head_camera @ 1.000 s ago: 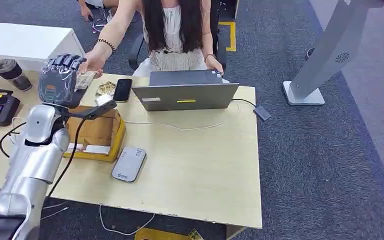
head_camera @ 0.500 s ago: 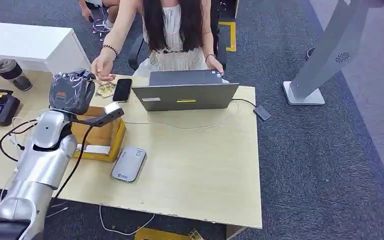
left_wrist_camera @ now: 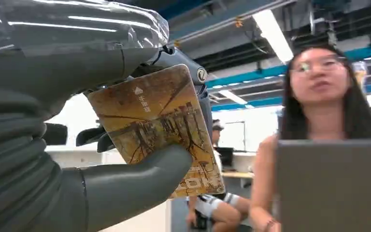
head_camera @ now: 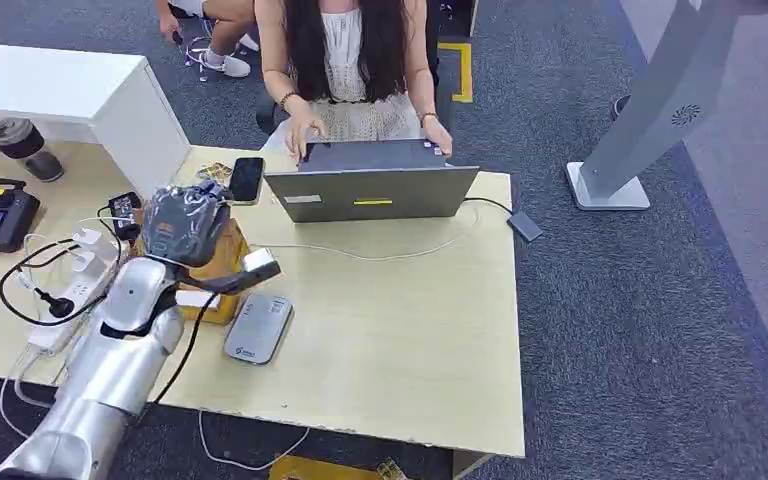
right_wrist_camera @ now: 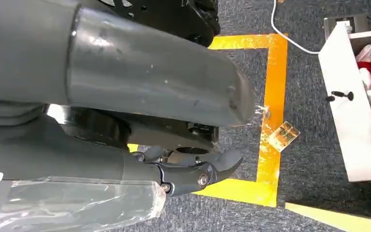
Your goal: Pass the card to the sensor for recognition and then transmit it.
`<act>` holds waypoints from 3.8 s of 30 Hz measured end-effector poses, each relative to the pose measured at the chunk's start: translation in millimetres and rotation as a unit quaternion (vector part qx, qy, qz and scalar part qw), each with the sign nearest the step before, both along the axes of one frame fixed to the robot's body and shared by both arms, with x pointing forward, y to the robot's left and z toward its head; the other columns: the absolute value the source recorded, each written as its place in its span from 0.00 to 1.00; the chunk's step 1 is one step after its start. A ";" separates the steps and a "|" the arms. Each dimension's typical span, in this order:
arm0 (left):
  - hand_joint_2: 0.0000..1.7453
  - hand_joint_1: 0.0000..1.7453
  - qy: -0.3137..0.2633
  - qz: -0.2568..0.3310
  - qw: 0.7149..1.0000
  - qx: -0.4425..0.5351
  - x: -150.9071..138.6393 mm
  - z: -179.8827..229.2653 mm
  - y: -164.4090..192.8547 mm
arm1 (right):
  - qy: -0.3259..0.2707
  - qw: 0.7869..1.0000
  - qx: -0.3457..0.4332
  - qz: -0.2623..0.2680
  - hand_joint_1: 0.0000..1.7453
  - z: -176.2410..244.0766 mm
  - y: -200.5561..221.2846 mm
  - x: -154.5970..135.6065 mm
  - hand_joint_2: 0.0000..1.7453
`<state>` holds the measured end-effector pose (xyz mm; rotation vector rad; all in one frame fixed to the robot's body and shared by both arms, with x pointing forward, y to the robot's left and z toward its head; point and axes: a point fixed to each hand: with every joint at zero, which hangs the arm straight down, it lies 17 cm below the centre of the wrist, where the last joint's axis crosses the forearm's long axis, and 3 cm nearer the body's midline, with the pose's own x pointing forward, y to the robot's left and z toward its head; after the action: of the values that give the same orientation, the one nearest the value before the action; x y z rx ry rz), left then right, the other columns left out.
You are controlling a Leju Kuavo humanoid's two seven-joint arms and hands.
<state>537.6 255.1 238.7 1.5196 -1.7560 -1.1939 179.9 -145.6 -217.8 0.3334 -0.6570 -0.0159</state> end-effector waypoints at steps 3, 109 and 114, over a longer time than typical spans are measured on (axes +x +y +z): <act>1.00 1.00 0.004 -0.004 1.000 -0.003 -4.0 -3.5 -5.4 | 0.000 1.000 0.000 -0.001 0.00 -0.1 0.1 -0.5 0.00; 1.00 0.00 0.072 0.100 0.992 -0.036 70.2 80.1 2.2 | 0.010 1.000 -0.004 0.010 0.00 -3.3 0.7 -7.5 0.00; 1.00 0.00 0.054 0.071 0.995 -0.051 46.6 67.6 -12.1 | 0.007 1.000 -0.001 0.000 0.00 -2.4 -0.5 -5.9 0.00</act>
<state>584.2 243.0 306.3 1.4655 -1.5860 -1.0800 174.0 -146.1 -220.2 0.3304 -0.6426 -0.0185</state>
